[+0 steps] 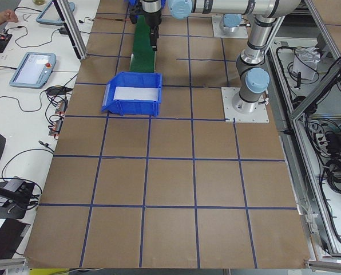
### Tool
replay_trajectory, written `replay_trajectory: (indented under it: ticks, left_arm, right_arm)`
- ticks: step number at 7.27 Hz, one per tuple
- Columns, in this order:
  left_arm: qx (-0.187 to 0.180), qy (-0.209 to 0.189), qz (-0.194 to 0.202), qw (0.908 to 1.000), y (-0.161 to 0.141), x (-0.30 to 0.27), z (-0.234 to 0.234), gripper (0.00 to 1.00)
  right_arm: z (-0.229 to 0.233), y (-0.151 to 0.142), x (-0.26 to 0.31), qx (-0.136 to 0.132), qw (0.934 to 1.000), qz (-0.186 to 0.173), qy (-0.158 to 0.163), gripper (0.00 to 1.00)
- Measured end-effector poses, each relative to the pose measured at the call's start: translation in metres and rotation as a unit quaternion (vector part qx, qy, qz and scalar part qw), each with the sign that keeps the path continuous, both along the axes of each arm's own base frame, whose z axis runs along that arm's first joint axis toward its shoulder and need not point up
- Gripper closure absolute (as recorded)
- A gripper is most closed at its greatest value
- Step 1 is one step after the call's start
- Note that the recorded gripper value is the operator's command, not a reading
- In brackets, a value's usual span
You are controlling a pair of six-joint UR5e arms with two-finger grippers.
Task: Transport two buttons from left to right
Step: 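Carry the red button into the blue bin beside the yellow button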
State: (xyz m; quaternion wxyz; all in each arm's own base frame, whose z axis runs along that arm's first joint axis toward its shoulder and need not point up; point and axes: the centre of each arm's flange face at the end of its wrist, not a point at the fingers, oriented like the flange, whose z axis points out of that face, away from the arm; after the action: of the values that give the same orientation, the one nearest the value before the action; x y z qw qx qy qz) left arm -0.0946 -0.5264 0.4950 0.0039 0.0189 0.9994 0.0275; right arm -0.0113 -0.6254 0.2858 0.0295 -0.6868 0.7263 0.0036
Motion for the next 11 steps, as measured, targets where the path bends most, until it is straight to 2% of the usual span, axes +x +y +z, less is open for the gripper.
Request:
replay_trajectory:
  ticks: [1, 2, 3, 5, 7, 9, 11]
  left_arm:
    - [0.000, 0.000, 0.000, 1.0000, 0.000, 0.000, 0.000, 0.00]
    - [0.000, 0.000, 0.000, 1.0000, 0.000, 0.000, 0.000, 0.00]
    - [0.000, 0.000, 0.000, 1.0000, 0.000, 0.000, 0.000, 0.00]
    - [-0.001, 0.000, 0.000, 1.0000, 0.000, 0.001, 0.000, 0.00]
    - [0.000, 0.000, 0.001, 1.0000, 0.000, 0.001, 0.000, 0.00]
    - [0.000, 0.000, 0.000, 1.0000, 0.000, 0.001, 0.000, 0.00]
    - [0.000, 0.000, 0.001, 1.0000, 0.000, 0.002, 0.000, 0.00]
  right_arm:
    - [0.017, -0.003, -0.012, -0.011, 0.9999, -0.008, 0.004, 0.91]
    - [0.042, -0.006, -0.043, -0.024, 0.9992, -0.032, 0.007, 0.91]
    - [0.064, -0.005, -0.094, -0.033, 0.9969, -0.071, 0.010, 0.91]
    - [0.085, 0.010, -0.200, -0.057, 0.9878, -0.143, 0.023, 0.91]
    - [0.072, 0.019, -0.258, -0.076, 0.9828, -0.164, 0.036, 0.91]
    - [0.034, 0.017, -0.267, -0.065, 0.9832, -0.168, 0.027, 0.90]
    - [-0.005, 0.018, -0.266, -0.063, 0.9834, -0.169, 0.023, 0.80]
